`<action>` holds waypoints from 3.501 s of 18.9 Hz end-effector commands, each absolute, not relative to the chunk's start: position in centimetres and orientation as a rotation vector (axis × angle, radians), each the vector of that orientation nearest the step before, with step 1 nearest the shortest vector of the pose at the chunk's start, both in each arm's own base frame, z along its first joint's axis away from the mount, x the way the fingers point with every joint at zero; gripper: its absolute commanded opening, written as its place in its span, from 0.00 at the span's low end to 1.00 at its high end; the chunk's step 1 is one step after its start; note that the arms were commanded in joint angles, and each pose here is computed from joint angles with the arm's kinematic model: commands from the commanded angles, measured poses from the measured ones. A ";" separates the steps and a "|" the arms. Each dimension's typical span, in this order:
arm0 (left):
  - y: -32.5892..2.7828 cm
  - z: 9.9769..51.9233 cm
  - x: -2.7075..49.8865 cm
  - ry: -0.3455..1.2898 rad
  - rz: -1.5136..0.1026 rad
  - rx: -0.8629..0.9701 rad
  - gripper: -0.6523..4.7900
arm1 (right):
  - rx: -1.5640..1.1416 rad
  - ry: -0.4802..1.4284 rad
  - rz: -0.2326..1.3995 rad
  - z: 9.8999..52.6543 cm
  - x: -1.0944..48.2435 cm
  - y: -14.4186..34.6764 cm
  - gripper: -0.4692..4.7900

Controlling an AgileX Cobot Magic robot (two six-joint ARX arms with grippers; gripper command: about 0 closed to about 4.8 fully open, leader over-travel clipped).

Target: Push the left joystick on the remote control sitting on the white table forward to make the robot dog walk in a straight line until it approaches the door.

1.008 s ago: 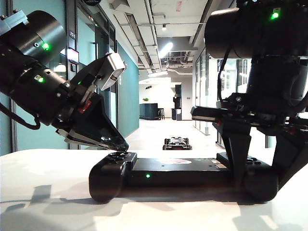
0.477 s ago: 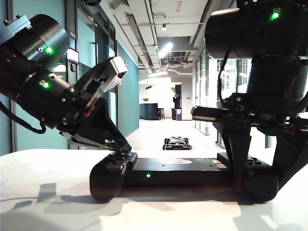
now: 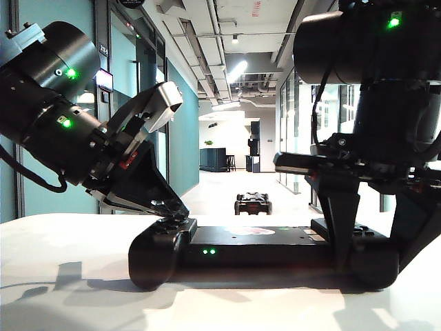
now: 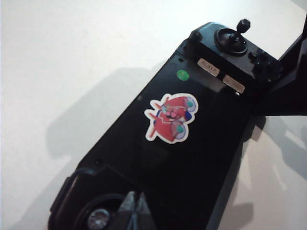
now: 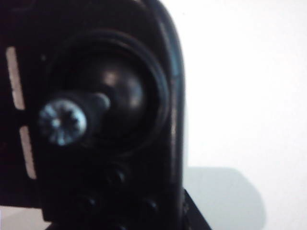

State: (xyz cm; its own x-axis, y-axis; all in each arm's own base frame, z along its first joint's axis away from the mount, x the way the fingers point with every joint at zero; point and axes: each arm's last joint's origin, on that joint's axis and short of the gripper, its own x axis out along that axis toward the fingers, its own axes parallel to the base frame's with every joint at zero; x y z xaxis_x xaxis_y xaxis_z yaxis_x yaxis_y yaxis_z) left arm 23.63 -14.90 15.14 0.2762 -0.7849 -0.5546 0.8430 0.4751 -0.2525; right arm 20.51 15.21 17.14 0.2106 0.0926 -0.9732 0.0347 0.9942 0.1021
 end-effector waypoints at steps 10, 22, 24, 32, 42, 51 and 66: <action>-14.9 15.3 23.8 0.671 -1.090 0.100 0.11 | 0.102 1.368 0.042 17.2 20.4 15.2 0.46; -14.9 15.3 23.8 0.670 -1.090 0.100 0.11 | 0.102 1.368 0.042 17.2 20.4 15.2 0.46; -14.9 15.3 23.8 0.670 -1.090 0.100 0.11 | 0.102 1.368 0.042 17.2 20.4 15.2 0.46; -14.9 15.3 23.8 0.670 -1.090 0.100 0.11 | 0.099 1.368 0.044 17.2 20.4 15.2 0.46; -14.9 15.3 23.8 0.670 -1.090 0.100 0.11 | 0.096 1.367 0.046 17.2 20.4 15.2 0.46; -15.7 18.0 24.4 0.629 -1.209 0.004 0.11 | 0.096 1.363 0.045 17.2 20.4 15.2 0.46; -9.5 30.2 15.3 0.388 -0.805 0.037 0.11 | 0.038 1.359 0.059 17.6 20.5 15.1 0.68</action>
State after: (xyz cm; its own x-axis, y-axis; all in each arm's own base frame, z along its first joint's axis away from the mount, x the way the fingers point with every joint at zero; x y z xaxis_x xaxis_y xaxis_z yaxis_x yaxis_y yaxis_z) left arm 15.40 -9.52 30.18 0.6282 -0.6961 -0.3476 0.7102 0.6955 -0.1092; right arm 20.48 15.07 17.15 0.2068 0.0668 -0.9761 -0.0028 0.9977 0.0677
